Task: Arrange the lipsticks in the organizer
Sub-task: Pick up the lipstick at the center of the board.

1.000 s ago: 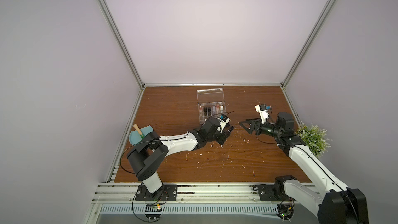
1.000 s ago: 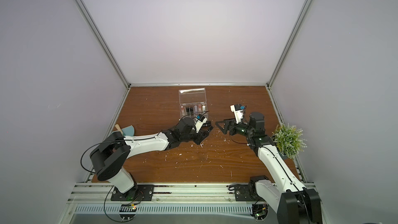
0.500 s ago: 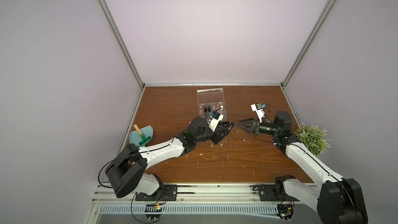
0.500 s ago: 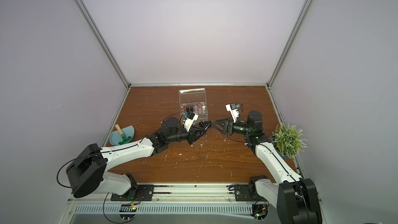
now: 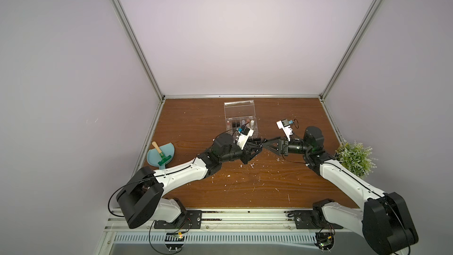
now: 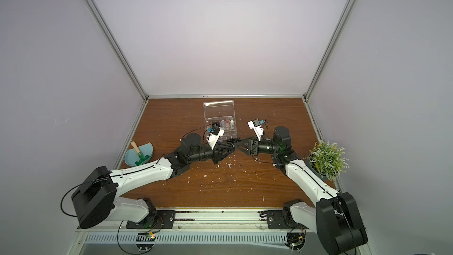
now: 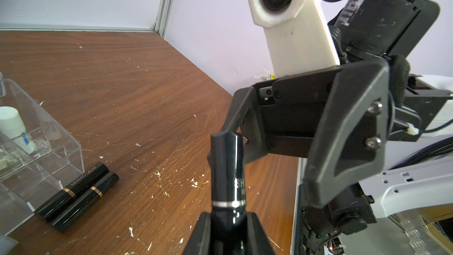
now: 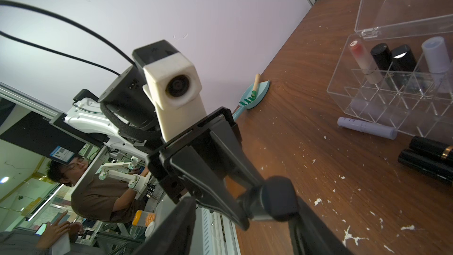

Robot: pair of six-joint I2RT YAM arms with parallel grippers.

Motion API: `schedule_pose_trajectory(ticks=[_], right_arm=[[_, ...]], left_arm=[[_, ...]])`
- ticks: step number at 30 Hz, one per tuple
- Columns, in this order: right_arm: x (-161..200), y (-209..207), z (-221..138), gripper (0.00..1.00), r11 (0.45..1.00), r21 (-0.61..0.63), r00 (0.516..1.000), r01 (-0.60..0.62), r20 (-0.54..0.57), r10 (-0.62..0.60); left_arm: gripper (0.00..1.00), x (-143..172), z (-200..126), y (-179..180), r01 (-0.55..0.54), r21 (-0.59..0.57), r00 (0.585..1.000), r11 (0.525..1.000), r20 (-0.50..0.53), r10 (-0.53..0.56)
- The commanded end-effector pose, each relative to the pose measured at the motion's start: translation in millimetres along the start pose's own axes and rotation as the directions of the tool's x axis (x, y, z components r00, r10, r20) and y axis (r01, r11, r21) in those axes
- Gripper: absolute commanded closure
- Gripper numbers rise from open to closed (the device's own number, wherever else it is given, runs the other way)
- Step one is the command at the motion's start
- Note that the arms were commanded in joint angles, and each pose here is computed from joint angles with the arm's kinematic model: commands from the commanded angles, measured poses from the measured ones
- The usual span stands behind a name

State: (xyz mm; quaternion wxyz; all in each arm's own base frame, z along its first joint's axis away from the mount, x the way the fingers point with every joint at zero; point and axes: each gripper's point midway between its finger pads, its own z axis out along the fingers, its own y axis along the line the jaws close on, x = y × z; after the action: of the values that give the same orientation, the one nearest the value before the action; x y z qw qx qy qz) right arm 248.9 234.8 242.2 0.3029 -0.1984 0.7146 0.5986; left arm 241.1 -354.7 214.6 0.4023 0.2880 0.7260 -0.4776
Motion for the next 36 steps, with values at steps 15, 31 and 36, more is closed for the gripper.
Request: schedule_pose_trajectory(ticks=[15, 31, 36], right_arm=[[-31, 7, 8, 0.58, 0.996, -0.010, 0.996, 0.083, 0.040, -0.083], [-28, 8, 8, 0.77, 0.996, -0.014, 0.996, 0.084, 0.025, -0.084], [-29, 5, 9, 0.83, 0.996, -0.003, 0.996, 0.088, 0.028, -0.088]], left_arm=[[0.79, -7, -9, -9, -0.010, 0.029, 1.000, 1.000, 0.025, 0.010], [0.77, -9, -10, -6, -0.020, -0.001, 1.000, 1.000, 0.021, 0.020], [0.50, -9, -11, 2, -0.023, -0.054, 1.000, 0.998, 0.011, 0.024]])
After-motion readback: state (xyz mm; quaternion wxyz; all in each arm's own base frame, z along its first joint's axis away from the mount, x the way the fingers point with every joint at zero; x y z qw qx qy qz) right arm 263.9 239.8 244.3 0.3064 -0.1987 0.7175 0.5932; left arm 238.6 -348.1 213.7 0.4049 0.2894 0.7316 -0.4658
